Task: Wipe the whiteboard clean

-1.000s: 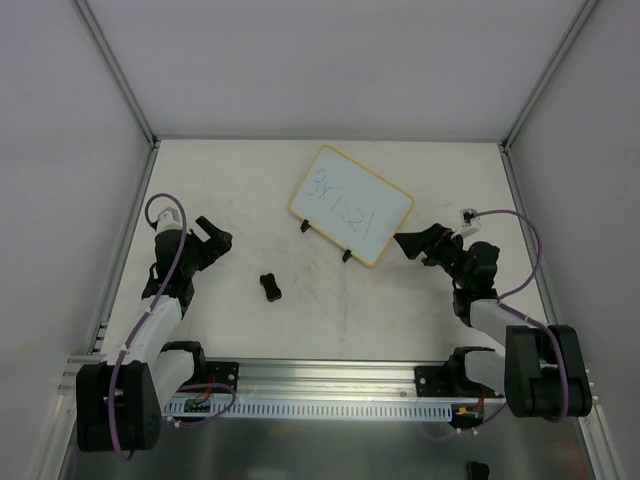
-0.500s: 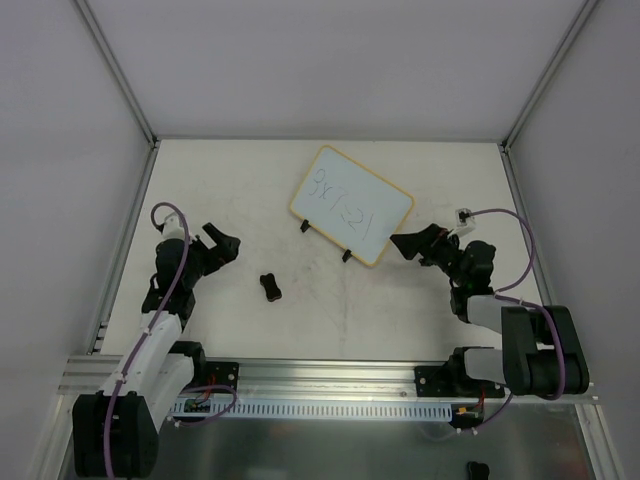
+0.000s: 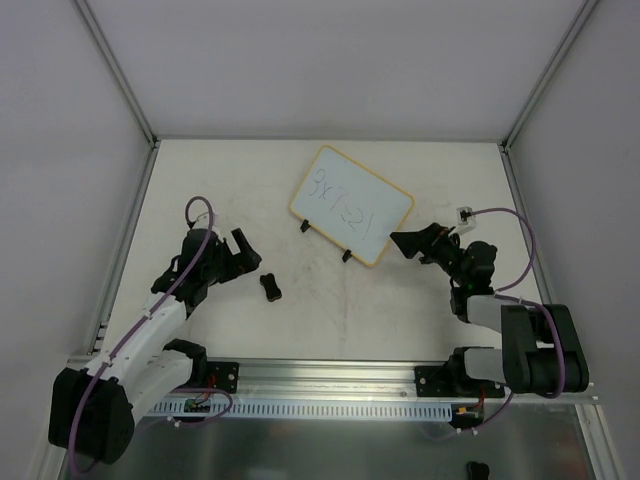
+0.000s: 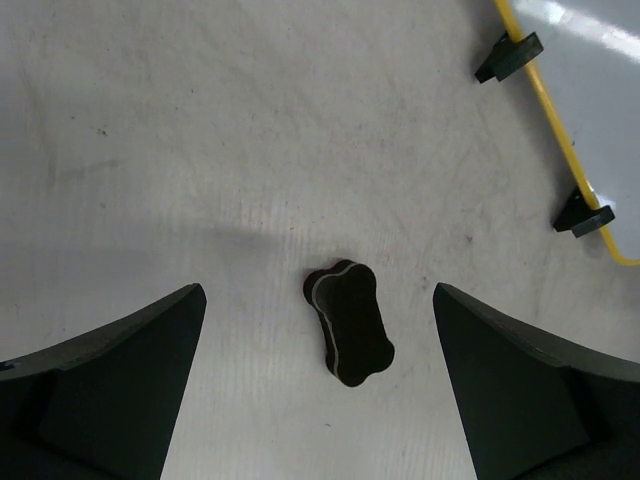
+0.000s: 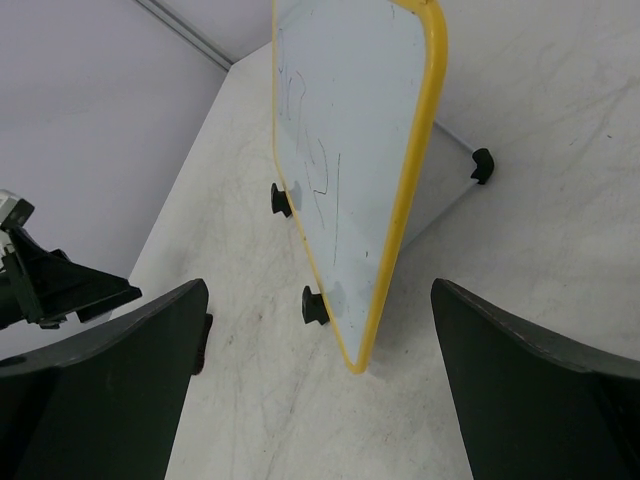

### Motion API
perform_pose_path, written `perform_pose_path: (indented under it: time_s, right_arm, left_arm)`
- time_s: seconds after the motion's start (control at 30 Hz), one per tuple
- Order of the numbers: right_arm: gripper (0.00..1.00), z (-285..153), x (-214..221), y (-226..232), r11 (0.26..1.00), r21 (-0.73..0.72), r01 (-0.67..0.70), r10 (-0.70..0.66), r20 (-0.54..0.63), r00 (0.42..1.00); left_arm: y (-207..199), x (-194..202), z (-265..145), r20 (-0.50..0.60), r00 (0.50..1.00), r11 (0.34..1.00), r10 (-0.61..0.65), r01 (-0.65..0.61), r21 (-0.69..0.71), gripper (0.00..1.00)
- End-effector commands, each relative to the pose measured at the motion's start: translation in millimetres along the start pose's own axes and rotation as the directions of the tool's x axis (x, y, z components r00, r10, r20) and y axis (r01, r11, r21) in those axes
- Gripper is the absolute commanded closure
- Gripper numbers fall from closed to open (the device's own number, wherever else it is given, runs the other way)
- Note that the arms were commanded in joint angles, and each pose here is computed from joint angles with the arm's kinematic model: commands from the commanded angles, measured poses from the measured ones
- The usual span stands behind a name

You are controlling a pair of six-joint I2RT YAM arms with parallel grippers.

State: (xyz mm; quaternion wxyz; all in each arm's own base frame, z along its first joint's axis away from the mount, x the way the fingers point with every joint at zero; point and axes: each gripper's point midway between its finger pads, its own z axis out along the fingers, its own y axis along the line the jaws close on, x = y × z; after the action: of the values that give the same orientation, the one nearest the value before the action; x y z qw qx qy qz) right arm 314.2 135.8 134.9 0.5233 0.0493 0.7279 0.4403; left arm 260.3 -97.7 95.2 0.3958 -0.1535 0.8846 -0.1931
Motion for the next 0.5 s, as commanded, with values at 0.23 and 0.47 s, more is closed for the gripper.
perform_pose_path:
  time_s: [0.23, 0.47]
  right_arm:
    - [0.01, 2.3, -17.8, 32.7, 0.99, -0.137, 0.036, -0.03, 0.047, 0.998]
    - [0.01, 2.5, -18.4, 36.9, 0.987, -0.159, 0.028, -0.021, 0.046, 0.999]
  left_arm:
    - [-13.8, 50.8, -3.1, -0.173, 0.983, 0.997, 0.058, -0.067, -0.047, 0.01]
    - [-25.4, 66.9, 2.9, -0.218, 0.973, 0.993, 0.071, -0.089, -0.075, 0.01]
